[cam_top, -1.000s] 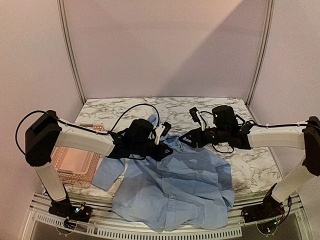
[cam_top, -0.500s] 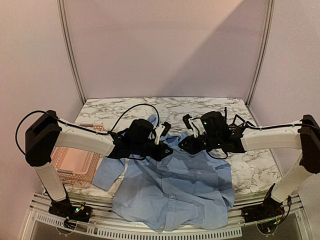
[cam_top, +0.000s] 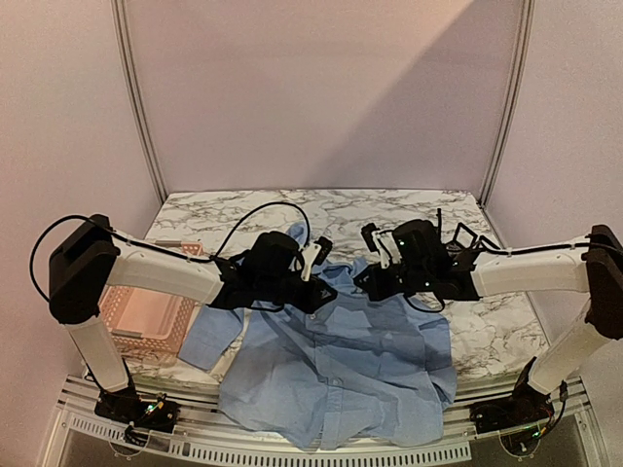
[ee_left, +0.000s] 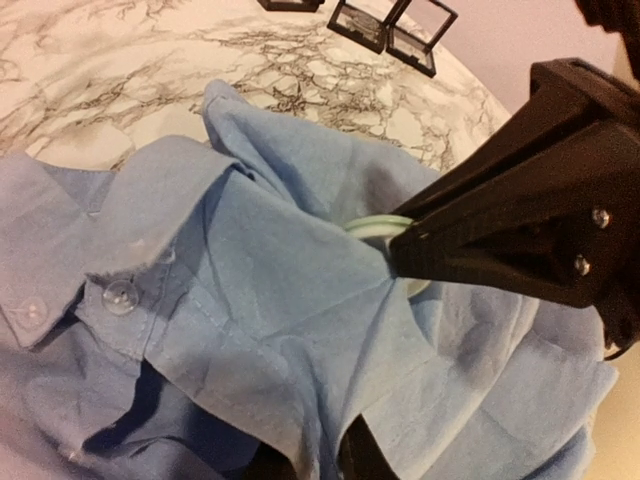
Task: Remove the brooch from the garment
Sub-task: Pass from the left arm to the right, then pass from the right arm to the left
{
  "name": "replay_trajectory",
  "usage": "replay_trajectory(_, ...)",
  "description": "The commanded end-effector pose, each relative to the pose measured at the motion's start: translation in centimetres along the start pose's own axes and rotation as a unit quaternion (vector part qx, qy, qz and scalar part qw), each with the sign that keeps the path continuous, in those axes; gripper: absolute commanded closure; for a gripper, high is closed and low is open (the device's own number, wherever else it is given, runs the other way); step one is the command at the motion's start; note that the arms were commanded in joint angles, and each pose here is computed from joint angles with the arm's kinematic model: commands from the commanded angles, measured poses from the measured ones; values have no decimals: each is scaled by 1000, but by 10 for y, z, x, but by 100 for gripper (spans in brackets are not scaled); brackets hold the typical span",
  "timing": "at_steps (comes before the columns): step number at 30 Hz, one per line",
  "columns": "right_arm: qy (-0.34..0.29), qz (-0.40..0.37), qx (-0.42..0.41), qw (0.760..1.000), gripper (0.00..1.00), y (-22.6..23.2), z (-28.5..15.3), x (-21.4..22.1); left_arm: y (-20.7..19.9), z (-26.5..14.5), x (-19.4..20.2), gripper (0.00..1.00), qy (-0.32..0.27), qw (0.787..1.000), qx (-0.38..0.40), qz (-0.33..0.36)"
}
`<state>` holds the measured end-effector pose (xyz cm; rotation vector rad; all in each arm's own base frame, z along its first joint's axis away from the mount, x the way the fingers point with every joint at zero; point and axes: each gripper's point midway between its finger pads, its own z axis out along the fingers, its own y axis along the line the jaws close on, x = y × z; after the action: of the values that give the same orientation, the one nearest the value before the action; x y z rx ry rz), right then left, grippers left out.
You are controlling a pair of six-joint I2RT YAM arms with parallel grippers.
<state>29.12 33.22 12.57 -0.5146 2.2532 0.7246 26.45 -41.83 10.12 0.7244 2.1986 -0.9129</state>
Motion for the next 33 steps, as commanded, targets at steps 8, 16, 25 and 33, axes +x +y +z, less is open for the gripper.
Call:
replay_trajectory(8,-78,15,-58,995,100,15,-31,-13,-27,-35,-52,29,-57,997,1,56)
replay_trajectory(16,-115,20,-105,988,100,19,-47,-18,-42,-25,-69,13,-57,991,87,85)
replay_trajectory(25,-130,18,-189,973,100,29,-61,-18,-42,-14,-60,9,-48,987,139,58)
replay_trajectory(33,-113,14,-240,964,100,37,-63,-14,-38,-7,-45,15,-26,984,175,26)
